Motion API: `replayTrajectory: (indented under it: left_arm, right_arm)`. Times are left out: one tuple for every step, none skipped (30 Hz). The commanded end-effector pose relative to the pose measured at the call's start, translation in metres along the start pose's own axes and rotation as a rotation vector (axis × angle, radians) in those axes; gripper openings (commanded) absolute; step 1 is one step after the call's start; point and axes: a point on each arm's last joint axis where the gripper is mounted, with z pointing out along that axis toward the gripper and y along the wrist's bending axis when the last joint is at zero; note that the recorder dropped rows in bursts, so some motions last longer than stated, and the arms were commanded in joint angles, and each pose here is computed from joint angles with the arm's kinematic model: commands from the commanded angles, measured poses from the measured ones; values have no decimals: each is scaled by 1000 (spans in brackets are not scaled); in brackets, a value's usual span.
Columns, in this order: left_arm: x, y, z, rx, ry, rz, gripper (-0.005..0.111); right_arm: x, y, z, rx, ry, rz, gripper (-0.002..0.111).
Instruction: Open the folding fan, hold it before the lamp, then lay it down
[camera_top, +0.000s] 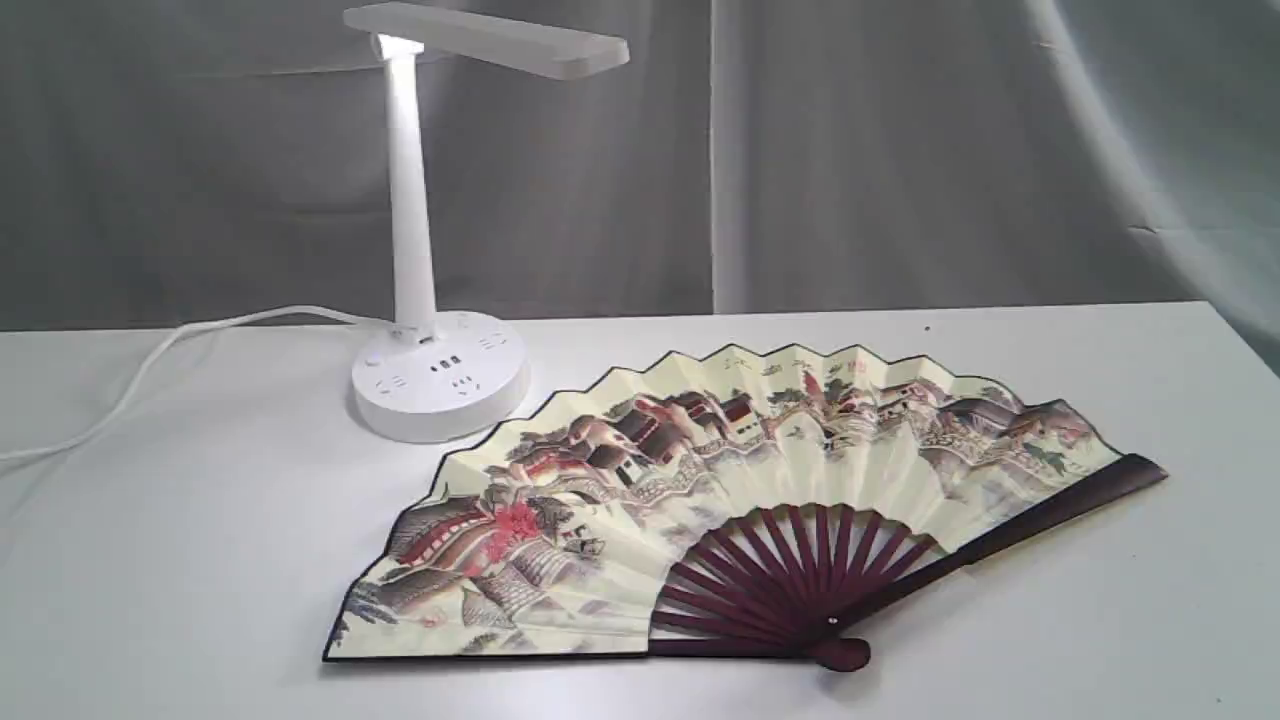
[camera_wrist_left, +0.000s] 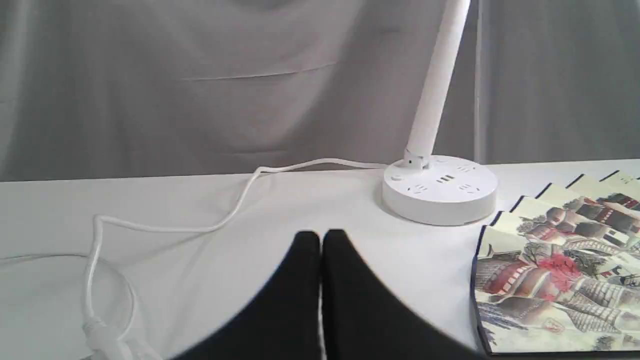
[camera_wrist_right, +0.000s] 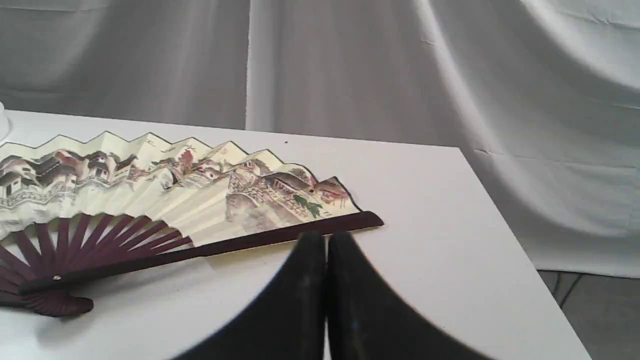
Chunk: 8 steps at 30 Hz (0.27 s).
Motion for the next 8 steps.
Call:
replayTrajectory:
  left_arm:
    - [1, 0, 0, 5, -2, -18, 0]
    - [1, 0, 0, 5, -2, -18, 0]
    - [1, 0, 0, 5, -2, -18, 0]
    - [1, 0, 0, 5, -2, -18, 0]
    - [1, 0, 0, 5, -2, -18, 0]
    - [1, 0, 0, 5, -2, -18, 0]
    - [1, 0, 0, 5, -2, -18, 0]
    - [1, 0, 0, 5, -2, -18, 0]
  right_arm:
    - [1, 0, 0, -4, -5, -2, 0]
    - [1, 0, 0, -4, -5, -2, 0]
    - [1, 0, 0, -4, -5, 3, 0]
    - [1, 0, 0, -4, -5, 3, 0]
    - [1, 0, 0, -4, -5, 3, 0]
    - [1, 0, 0, -4, -5, 3, 0]
    - [1, 0, 0, -4, -5, 3, 0]
    - [1, 0, 0, -4, -5, 1, 0]
